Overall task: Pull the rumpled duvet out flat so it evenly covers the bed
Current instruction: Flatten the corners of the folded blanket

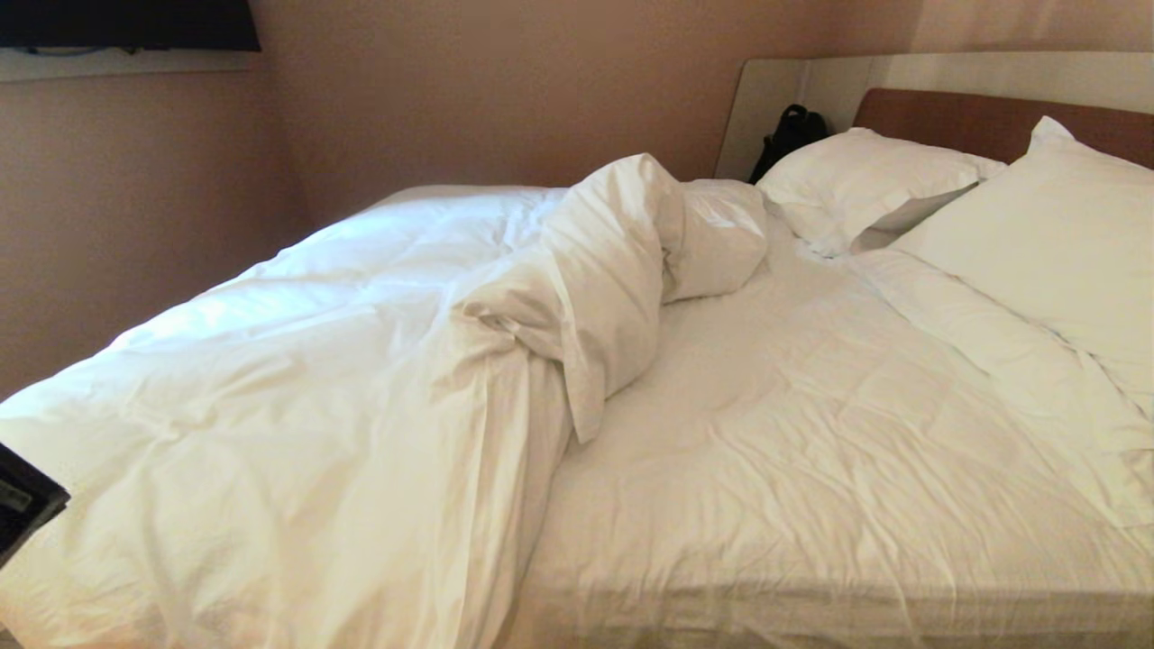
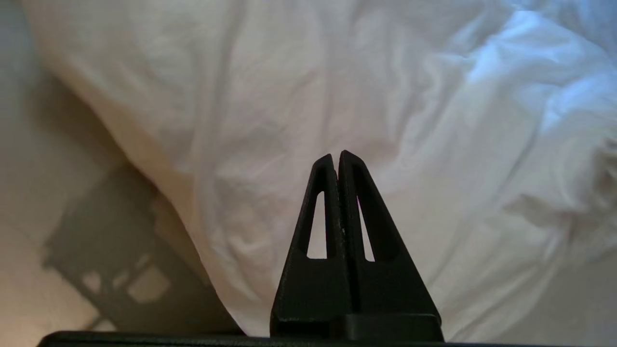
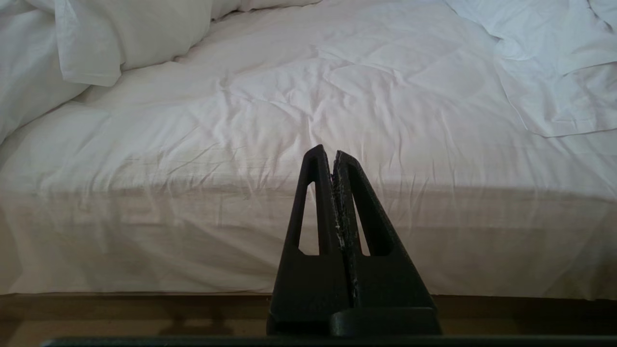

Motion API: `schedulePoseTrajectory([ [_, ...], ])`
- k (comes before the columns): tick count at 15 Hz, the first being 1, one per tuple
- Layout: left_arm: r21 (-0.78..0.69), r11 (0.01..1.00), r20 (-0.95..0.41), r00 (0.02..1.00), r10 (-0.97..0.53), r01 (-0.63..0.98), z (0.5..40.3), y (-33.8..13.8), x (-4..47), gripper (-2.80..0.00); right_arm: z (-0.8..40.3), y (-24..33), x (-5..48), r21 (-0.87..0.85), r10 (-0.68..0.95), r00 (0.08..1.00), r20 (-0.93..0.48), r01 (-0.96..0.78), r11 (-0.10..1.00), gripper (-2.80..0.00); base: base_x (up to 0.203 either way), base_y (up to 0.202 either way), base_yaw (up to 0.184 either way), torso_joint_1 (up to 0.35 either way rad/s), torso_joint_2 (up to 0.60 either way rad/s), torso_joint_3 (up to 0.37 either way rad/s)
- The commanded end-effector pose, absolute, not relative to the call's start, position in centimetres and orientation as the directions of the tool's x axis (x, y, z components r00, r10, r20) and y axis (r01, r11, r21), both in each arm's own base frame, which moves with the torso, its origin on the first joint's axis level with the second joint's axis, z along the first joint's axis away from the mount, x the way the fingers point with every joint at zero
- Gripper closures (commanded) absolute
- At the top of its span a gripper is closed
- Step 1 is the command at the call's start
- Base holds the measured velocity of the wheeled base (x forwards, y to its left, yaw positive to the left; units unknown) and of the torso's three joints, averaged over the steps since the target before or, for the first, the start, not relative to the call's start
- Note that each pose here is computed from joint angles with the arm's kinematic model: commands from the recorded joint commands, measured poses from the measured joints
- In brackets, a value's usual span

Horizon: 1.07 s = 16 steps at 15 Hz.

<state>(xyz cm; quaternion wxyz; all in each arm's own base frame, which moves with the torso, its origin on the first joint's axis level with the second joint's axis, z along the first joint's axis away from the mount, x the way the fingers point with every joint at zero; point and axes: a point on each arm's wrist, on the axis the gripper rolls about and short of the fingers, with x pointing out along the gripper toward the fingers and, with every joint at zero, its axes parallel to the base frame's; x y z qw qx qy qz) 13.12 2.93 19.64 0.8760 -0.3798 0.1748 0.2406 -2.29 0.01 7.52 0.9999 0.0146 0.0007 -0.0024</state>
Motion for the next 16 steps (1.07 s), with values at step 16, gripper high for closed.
schedulePoseTrajectory([
  [16,-0.595,0.247,-0.665,0.641,0.383,-0.765,11.6,13.9,19.3,0.0,7.5,0.0,-2.3,0.029,-0.005,1.0,-0.003,0.005,1.0,0.0,0.0,0.0,0.0,0.0,0.0,0.0],
])
